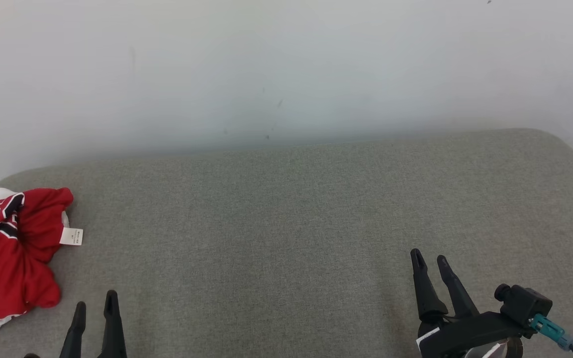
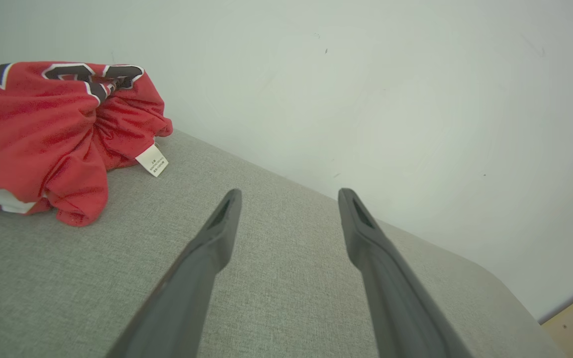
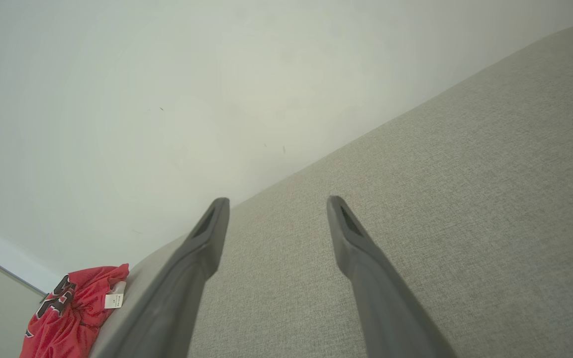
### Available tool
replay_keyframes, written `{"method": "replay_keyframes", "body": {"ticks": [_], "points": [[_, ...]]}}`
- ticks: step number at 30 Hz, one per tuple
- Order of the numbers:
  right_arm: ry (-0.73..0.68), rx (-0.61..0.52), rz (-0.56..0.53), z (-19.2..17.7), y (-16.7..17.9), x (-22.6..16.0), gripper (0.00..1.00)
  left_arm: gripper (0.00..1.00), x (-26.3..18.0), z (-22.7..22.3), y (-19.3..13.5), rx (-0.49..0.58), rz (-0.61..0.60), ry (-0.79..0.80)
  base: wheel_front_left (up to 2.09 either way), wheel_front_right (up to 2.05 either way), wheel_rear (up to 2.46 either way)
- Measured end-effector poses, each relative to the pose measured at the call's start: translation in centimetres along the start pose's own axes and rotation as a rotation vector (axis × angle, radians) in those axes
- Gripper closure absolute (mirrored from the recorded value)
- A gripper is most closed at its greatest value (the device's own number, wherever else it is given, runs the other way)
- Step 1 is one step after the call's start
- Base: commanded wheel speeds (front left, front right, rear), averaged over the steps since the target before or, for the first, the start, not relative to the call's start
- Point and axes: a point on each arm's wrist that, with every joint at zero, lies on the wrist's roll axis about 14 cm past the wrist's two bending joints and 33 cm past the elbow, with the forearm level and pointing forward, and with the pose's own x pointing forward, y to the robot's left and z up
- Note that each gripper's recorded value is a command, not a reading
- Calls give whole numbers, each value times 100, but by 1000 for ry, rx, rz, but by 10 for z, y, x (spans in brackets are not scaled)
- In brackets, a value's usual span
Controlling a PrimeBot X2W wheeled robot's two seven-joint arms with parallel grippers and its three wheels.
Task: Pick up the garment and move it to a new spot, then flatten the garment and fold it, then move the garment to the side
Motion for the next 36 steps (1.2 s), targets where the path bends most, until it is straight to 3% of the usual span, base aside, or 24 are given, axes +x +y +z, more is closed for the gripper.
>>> {"method": "replay_keyframes", "body": {"ticks": [36], "points": [[-64, -323, 78, 11, 19, -17, 0, 0, -2, 11, -44, 386, -143, -103, 0, 0, 0]]}}
